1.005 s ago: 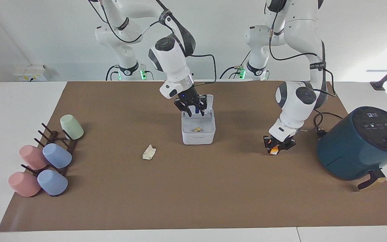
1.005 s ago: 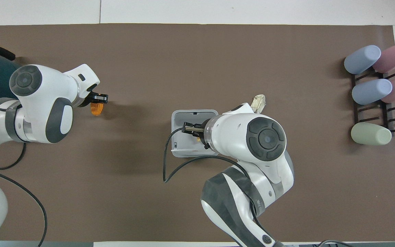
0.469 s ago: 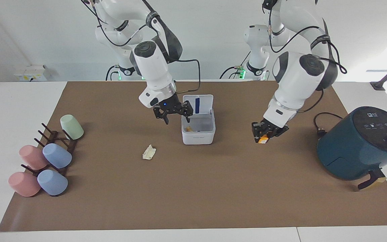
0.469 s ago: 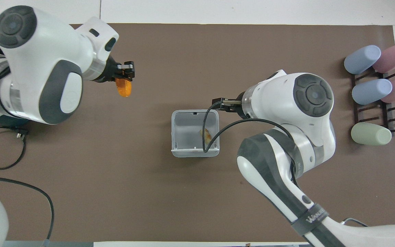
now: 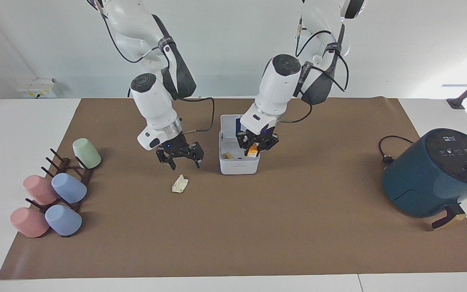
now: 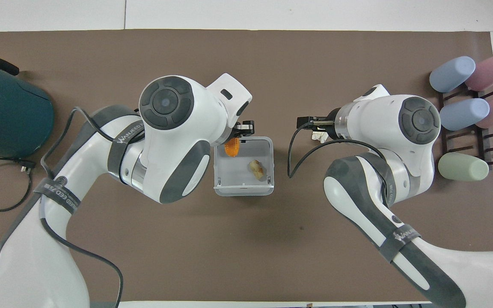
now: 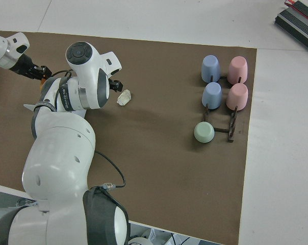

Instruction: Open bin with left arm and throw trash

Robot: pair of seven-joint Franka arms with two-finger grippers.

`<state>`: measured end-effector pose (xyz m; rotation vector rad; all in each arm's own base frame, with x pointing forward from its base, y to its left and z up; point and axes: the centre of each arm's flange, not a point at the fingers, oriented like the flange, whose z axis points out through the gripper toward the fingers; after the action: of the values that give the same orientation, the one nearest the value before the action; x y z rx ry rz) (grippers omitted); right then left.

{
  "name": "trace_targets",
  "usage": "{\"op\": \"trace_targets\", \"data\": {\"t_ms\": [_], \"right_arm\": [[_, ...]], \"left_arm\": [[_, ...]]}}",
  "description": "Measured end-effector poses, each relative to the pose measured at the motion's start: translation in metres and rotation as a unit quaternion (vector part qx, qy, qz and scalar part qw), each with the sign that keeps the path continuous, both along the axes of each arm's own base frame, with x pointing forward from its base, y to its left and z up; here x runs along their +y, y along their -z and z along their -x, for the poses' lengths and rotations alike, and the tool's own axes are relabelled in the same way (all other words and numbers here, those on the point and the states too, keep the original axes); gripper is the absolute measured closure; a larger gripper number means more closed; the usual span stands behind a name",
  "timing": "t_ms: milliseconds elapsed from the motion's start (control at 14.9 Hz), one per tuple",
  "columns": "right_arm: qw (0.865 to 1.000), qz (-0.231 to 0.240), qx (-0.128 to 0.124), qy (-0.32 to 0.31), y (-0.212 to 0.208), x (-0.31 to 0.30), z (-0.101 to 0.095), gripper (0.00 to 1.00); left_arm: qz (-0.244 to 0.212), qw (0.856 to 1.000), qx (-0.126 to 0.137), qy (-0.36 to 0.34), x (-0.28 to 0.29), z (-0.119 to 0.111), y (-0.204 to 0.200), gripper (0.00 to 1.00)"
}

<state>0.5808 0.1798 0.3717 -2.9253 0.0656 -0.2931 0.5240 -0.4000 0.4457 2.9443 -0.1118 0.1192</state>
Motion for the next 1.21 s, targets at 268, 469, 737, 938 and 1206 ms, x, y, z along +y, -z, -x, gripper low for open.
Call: {"op": "trace_targets", "data": {"t_ms": [268, 469, 737, 938, 1206], "right_arm": [[0.998, 0.027, -0.01, -0.047, 0.048, -0.007, -0.004, 0.0], [0.994, 0.056, -0.046, -0.078, 0.066, -0.021, 0.001, 0.0], [0.992, 0.064, -0.066, -0.088, 0.077, -0.039, 0.007, 0.43], [0.994, 0.058, -0.061, -0.074, 0.077, -0.031, 0.009, 0.72], [0.996, 0.064, -0.036, -0.044, 0.066, -0.012, 0.018, 0.96]], "left_arm": [[-0.008, 1.0, 0.009, 0.009, -0.005, 0.019, 0.039, 0.65], [-0.012, 1.0, 0.013, 0.013, -0.006, 0.026, 0.048, 0.58], [-0.012, 1.0, 0.011, 0.013, -0.004, 0.027, 0.043, 0.19], [-0.013, 1.0, 0.017, 0.009, 0.0, 0.025, 0.028, 0.0], [-0.014, 0.998, 0.016, -0.051, 0.071, -0.023, -0.049, 0.0]]}}
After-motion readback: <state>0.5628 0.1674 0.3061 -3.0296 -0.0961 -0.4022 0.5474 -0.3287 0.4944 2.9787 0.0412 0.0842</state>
